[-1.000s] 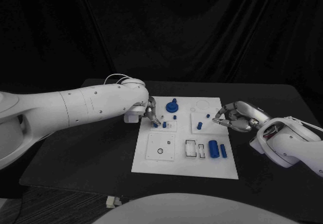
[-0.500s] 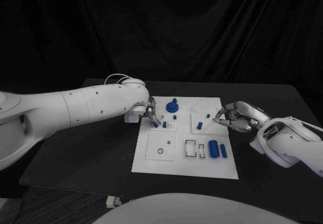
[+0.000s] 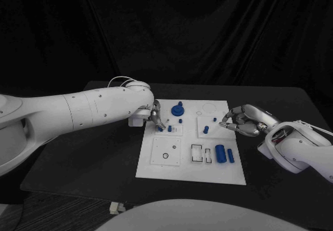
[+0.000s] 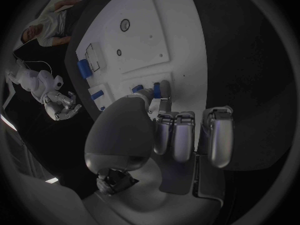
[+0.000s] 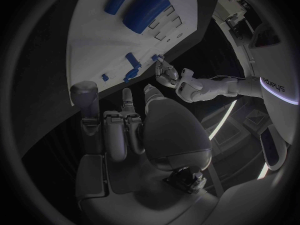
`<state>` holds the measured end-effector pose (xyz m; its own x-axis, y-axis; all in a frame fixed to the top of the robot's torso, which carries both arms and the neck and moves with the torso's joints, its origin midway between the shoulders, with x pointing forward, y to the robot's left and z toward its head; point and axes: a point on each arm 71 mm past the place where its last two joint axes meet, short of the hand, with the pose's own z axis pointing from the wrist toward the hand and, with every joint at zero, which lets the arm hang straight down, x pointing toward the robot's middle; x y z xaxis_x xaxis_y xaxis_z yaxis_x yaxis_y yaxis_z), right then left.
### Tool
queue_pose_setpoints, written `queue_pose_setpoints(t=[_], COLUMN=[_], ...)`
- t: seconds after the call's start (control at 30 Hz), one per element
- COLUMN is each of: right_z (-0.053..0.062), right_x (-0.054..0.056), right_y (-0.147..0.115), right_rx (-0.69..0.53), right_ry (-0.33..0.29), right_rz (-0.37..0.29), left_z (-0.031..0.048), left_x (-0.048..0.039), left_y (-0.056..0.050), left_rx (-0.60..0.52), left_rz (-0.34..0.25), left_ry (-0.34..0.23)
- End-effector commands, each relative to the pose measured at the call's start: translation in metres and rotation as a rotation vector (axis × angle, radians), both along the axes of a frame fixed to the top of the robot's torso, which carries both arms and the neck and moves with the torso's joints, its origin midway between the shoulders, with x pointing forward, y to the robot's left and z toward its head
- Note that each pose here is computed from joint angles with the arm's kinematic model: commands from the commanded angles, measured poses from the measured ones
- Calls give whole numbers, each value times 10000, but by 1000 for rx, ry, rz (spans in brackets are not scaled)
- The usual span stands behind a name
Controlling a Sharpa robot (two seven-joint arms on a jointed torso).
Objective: Assemble the parts on the task board
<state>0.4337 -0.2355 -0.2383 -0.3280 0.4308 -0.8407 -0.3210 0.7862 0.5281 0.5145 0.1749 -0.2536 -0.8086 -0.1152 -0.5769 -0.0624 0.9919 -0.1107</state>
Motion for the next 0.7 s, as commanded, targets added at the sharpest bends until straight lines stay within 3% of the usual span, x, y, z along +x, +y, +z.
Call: queue_pose_setpoints(t=[0.03,0.7], right_z=[-14,-17], right_x=[-7,-6], right_y=[-1,-10], right_rx=[-4,-5], right_ry=[7,8], right_rz=[-6,-7], left_z=[-55,-69], left_x=[-40,-28], left_y=[-17,-13], left_rx=[16,23], left_rz=[-14,-17], left_ry=[28,38])
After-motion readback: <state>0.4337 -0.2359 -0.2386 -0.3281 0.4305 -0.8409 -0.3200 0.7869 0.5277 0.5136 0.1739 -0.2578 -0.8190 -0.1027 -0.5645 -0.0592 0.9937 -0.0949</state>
